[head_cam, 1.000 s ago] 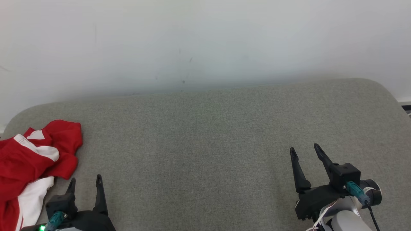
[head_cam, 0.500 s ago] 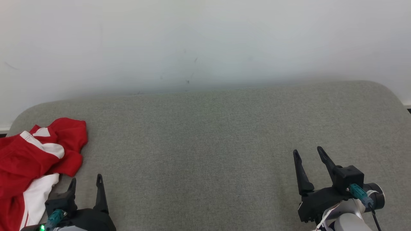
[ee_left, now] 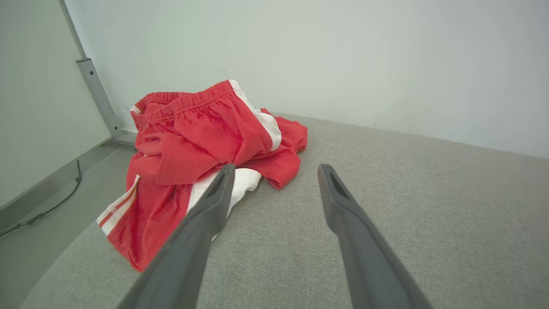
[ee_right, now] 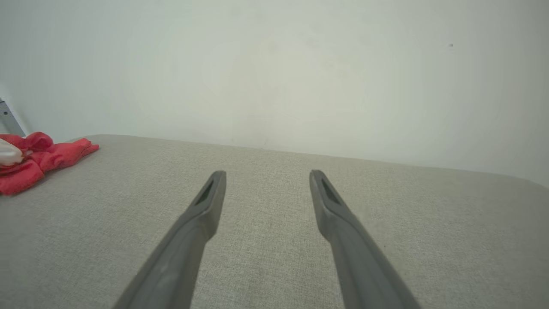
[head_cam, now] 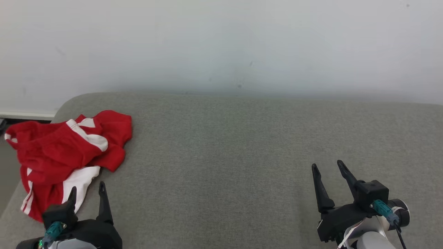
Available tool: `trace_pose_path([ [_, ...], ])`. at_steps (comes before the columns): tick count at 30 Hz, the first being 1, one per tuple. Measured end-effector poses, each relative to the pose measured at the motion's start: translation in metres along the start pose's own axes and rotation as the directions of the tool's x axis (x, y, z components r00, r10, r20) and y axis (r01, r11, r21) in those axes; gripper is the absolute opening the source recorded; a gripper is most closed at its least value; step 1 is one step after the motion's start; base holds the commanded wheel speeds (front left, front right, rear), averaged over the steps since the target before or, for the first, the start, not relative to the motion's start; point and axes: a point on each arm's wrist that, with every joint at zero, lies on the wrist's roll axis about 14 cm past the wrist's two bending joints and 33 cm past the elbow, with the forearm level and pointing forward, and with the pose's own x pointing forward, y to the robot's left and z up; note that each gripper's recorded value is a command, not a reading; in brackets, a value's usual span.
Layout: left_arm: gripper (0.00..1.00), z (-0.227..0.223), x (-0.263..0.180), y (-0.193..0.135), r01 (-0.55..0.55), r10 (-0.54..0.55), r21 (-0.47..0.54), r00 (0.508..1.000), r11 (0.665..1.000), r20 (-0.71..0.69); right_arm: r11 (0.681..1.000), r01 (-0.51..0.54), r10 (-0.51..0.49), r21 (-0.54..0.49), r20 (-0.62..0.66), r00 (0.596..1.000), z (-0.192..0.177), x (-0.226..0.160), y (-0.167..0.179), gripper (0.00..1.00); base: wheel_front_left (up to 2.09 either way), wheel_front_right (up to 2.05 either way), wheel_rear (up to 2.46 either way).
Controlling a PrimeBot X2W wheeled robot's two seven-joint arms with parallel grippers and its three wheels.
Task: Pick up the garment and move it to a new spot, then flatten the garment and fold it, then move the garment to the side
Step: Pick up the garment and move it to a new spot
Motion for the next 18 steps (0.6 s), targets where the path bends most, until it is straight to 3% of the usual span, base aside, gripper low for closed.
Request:
trace_pose_path([
  [18, 1.00, -0.001, -0.045, 0.073, -0.211, 0.211, -0.007, 0.977, 0.978, 0.012, 0.971, -0.240, 0.240, 0.020, -0.027, 0.970, -0.009, 0.028, 0.090, 1.00, 0.00, 0.00, 0.00],
])
